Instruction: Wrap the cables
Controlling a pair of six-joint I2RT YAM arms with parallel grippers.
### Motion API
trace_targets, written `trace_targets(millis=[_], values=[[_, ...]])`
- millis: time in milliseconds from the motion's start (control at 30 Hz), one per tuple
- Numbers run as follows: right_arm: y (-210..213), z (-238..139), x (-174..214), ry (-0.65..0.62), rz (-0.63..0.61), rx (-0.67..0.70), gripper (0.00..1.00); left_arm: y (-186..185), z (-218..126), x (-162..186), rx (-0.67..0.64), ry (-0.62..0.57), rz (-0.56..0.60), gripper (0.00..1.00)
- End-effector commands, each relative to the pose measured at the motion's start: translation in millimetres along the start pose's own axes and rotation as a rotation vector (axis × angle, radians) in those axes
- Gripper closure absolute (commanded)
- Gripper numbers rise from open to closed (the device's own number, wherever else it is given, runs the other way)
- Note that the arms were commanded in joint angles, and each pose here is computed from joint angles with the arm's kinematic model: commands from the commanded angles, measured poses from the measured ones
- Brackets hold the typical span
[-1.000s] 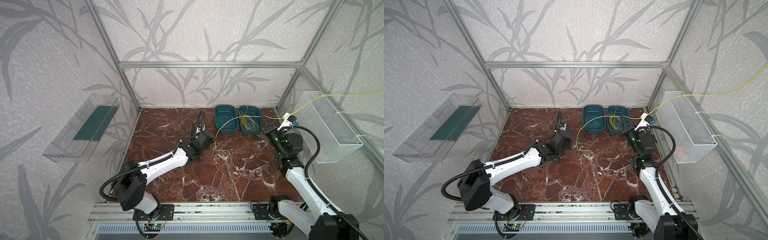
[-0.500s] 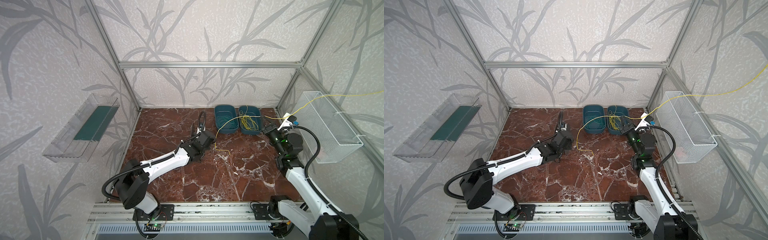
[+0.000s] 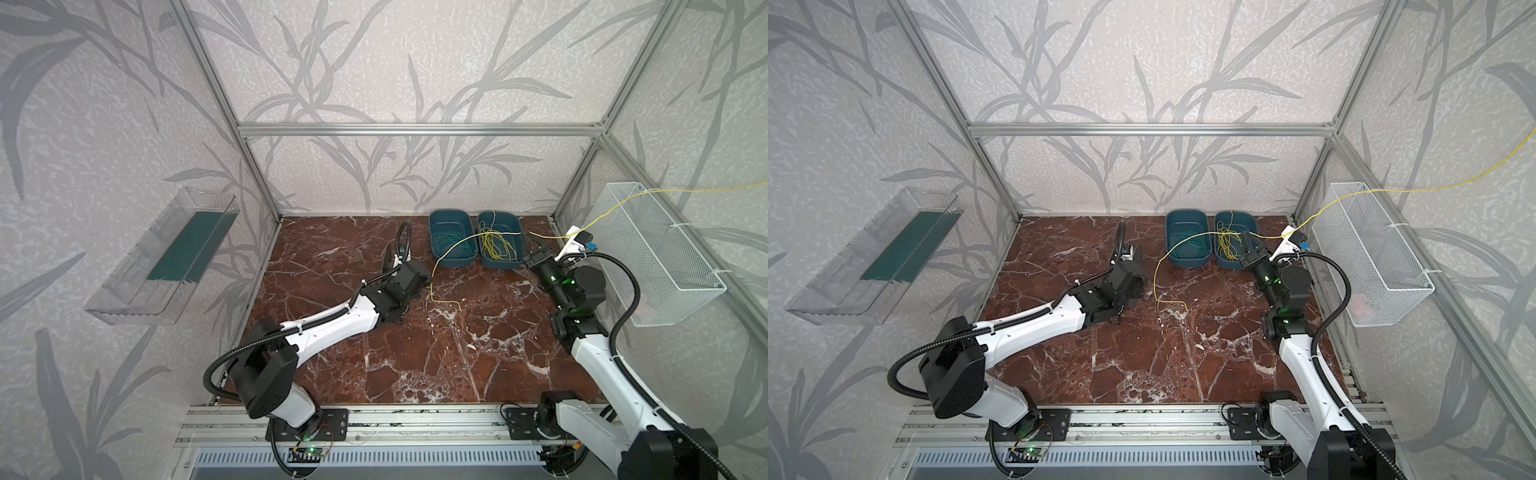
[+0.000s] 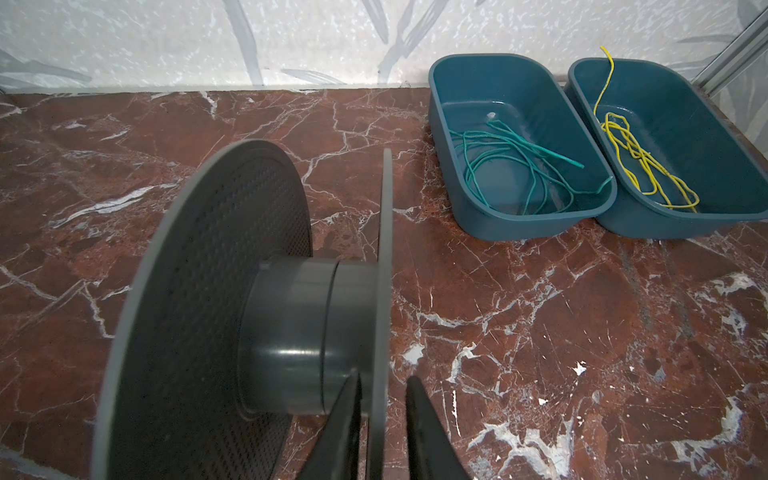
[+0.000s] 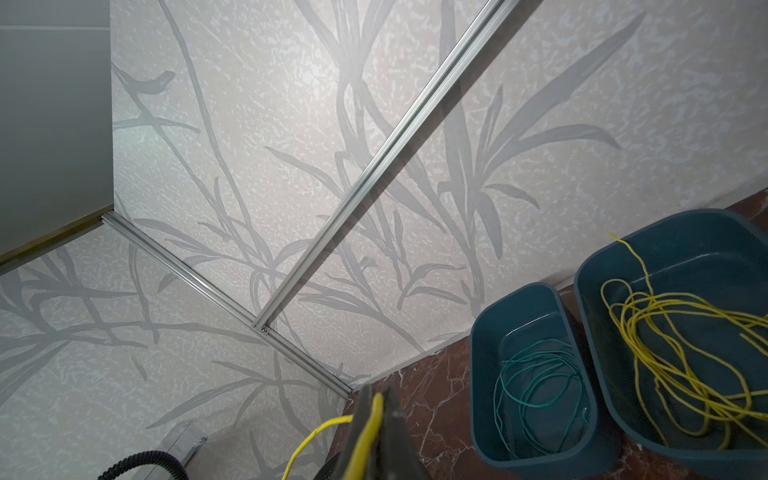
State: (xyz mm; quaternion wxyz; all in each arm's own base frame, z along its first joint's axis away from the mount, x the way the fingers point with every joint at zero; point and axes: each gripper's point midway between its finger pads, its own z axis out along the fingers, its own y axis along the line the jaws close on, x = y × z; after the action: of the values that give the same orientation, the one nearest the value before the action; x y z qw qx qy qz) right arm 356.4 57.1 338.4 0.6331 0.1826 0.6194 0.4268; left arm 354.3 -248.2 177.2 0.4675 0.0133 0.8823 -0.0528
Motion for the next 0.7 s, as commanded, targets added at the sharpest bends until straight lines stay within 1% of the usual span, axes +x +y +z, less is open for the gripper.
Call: trace_targets(millis=[0,667], values=[[11.4,-2.3,-8.4,-0.019,-0.014,-0.033,1.0,-1.6,-5.5,-12.1,0.002,-0.035,-0.028,0.76],[13.4,-3.5,-11.2,-0.025,-0.014,-0.037,1.0,-7.1,-10.4,-16.0,0.03,-0.037,-0.016,0.76]])
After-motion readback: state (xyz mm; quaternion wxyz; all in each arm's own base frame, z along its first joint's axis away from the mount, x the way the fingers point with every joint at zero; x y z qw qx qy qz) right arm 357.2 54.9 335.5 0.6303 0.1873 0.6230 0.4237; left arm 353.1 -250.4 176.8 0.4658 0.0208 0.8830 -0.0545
